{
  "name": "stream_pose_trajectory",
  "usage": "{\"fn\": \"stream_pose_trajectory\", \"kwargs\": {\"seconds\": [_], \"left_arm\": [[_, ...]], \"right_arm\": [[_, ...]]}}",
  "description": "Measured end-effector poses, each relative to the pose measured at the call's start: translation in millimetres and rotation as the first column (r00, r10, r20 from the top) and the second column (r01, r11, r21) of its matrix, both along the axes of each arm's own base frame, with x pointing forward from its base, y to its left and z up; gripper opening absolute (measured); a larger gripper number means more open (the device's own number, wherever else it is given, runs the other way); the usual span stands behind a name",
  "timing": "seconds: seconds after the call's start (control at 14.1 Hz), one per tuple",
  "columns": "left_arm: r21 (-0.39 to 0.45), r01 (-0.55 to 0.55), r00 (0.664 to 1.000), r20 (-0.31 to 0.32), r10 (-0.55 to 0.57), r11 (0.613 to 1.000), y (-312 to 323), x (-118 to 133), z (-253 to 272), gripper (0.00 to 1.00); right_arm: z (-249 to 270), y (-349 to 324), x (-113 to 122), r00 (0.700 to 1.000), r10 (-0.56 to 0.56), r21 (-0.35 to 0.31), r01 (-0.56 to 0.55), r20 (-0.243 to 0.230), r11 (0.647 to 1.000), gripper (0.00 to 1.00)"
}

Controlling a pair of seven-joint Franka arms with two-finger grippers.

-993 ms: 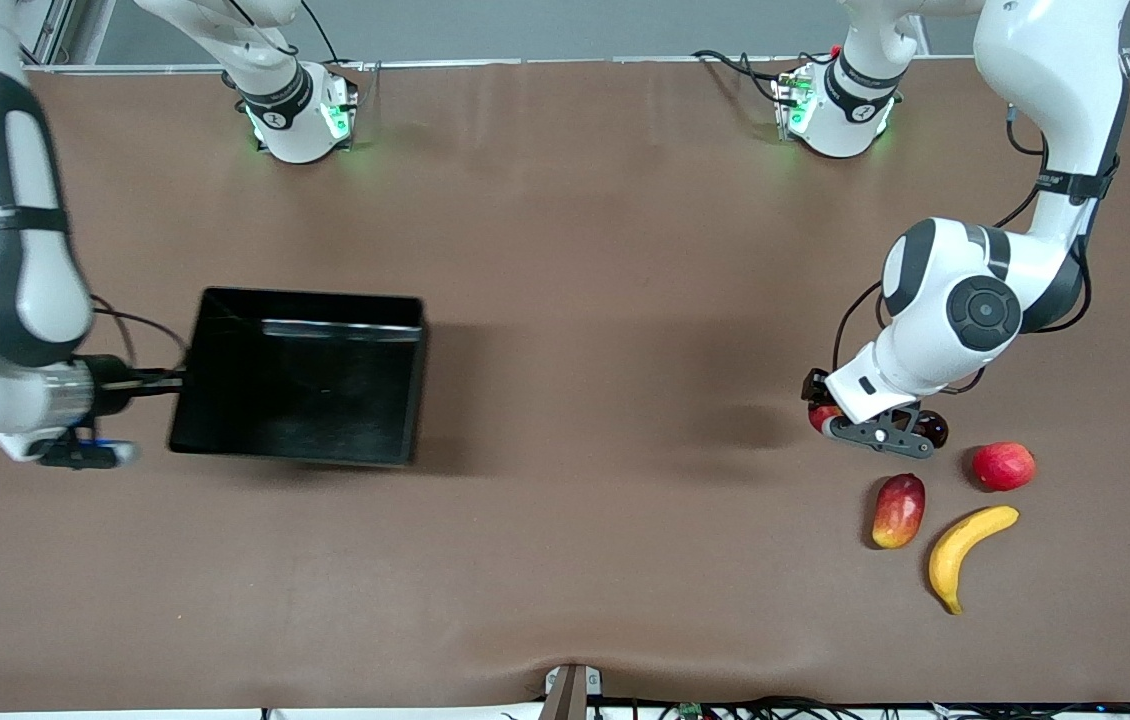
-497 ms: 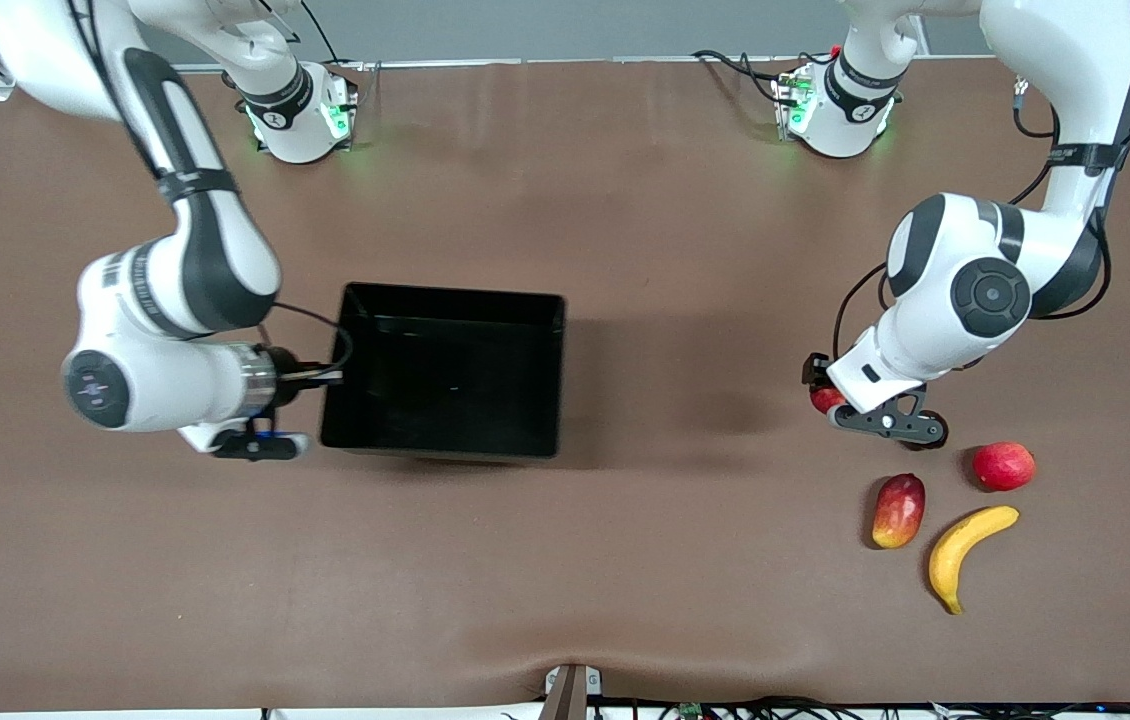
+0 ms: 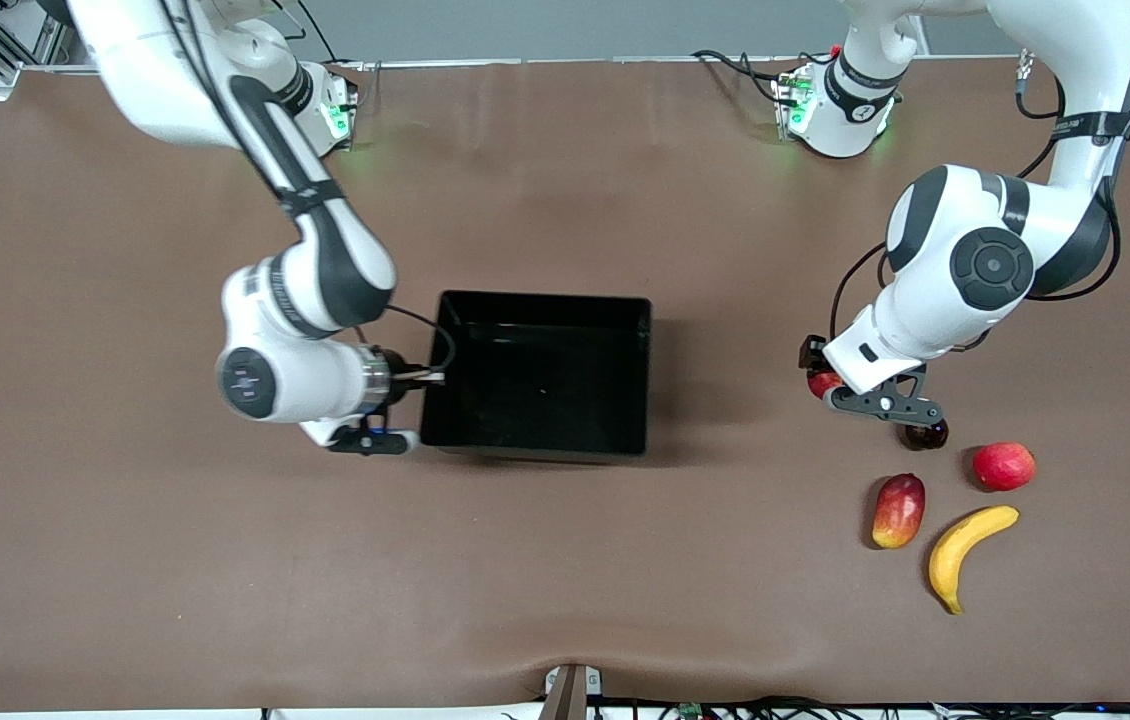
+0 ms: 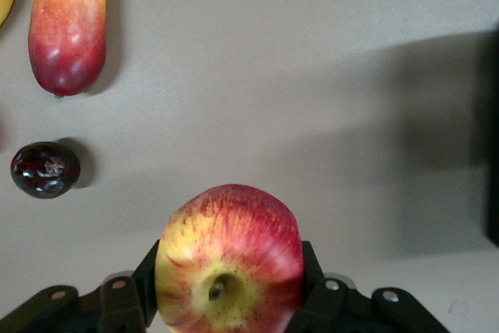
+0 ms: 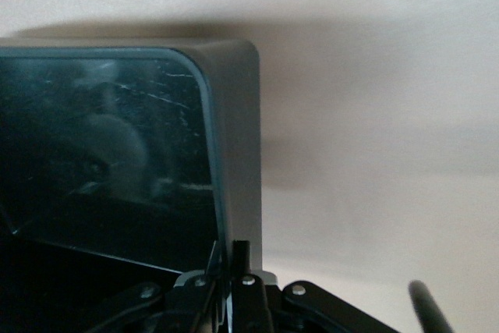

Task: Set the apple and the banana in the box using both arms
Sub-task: 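Drag the black box inward with the right gripper while the left gripper carries the apple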

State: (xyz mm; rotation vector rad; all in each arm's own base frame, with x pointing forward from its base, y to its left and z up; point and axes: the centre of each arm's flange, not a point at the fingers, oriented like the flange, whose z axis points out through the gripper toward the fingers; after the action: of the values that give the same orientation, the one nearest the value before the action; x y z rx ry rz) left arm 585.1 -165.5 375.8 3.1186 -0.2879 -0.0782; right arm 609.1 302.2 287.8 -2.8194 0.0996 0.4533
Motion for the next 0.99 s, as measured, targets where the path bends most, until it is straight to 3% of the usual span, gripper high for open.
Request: {"fn": "stream_pose_trajectory", "kwargs": {"seconds": [0.5,0.57,0.71,0.99], "left_arm": [[-0.016,-0.075,0.997,-0.016,0.075,0.997,-82,-36,-2,0.69],[-0.018,-0.08,0.997,-0.017,0.08,0.997,-92,-42,-5,0.69],[-0.024,-0.102,0.995,-0.015,0.102,0.995,-117,-54,-16,0.69],[-0.073,-0.085,0.996,0.019,0.087,0.994,-173,-72,-38,0.69]], "right_arm": [[-40,68,-26,0.998,-0.053,-0.025,0.053,0.019,0.998,0.06],[-43,70,-26,0.998,-0.054,-0.023,0.054,0.025,0.998,0.1],[-40,73,-24,0.998,-0.052,-0.016,0.052,0.036,0.998,0.3],[5,78,-3,0.993,-0.06,0.027,0.057,0.104,0.998,0.71]]}}
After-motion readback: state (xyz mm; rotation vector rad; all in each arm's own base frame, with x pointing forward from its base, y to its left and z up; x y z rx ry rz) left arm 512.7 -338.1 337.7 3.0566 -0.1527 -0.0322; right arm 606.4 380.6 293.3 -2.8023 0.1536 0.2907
